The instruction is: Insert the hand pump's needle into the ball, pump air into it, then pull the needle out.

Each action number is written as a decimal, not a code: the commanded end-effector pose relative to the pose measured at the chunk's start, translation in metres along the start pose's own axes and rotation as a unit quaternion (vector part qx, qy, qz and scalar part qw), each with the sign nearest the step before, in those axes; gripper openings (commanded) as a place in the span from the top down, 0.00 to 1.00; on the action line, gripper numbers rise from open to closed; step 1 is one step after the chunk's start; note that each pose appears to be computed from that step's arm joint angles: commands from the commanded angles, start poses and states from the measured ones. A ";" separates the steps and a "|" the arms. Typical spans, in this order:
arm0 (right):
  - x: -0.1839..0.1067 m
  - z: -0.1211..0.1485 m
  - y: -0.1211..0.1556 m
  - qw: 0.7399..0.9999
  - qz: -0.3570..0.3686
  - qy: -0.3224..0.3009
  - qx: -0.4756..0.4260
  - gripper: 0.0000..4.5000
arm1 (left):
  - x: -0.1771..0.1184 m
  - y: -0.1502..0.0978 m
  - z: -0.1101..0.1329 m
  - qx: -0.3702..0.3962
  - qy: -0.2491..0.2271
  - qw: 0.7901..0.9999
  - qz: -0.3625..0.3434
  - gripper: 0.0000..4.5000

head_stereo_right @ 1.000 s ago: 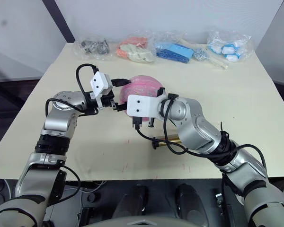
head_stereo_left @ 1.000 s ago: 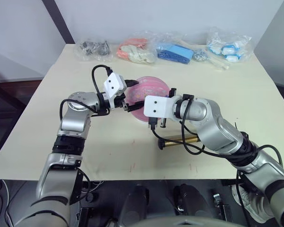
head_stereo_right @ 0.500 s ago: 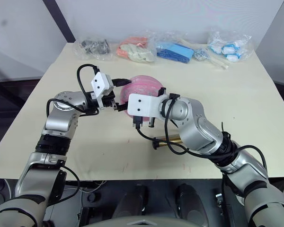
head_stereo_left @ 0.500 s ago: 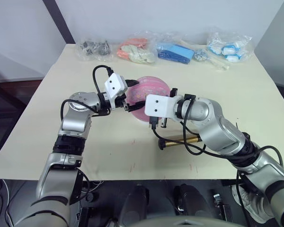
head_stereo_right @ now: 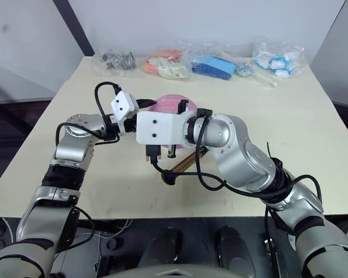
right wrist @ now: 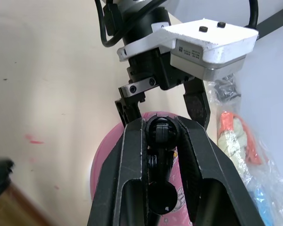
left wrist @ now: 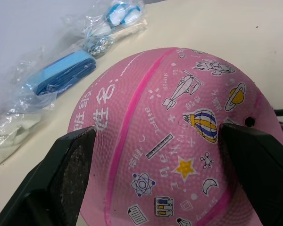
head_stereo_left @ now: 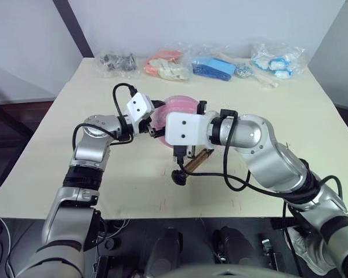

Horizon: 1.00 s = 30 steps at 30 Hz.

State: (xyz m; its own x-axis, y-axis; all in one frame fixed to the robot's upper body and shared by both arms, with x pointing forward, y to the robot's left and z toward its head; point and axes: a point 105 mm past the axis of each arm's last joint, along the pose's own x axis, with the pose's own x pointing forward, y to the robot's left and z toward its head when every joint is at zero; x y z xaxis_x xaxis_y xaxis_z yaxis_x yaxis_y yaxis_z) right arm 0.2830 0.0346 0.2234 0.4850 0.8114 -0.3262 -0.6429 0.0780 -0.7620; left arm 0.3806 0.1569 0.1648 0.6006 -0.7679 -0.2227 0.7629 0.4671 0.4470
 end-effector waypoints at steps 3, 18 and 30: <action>-0.023 -0.005 -0.021 0.999 -0.041 0.001 0.024 0.92 | -0.002 -0.012 -0.039 -0.044 0.061 0.997 -0.008 0.00; -0.091 -0.083 -0.026 0.970 -0.119 0.056 0.203 0.92 | -0.045 -0.009 0.013 -0.145 -0.097 0.985 -0.009 0.00; -0.107 -0.131 -0.032 0.954 -0.146 0.090 0.245 0.92 | -0.096 -0.048 0.040 -0.206 -0.134 0.965 -0.087 0.00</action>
State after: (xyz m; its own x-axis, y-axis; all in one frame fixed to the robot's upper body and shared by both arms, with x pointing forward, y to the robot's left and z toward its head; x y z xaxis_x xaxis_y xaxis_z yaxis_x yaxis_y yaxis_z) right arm 0.3278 -0.1236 0.1948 0.7258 0.6113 -0.3154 -0.6797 0.5669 -0.4655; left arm 0.2847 0.1916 0.1823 0.4333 -0.9006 -0.0355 0.9006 0.4341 -0.0229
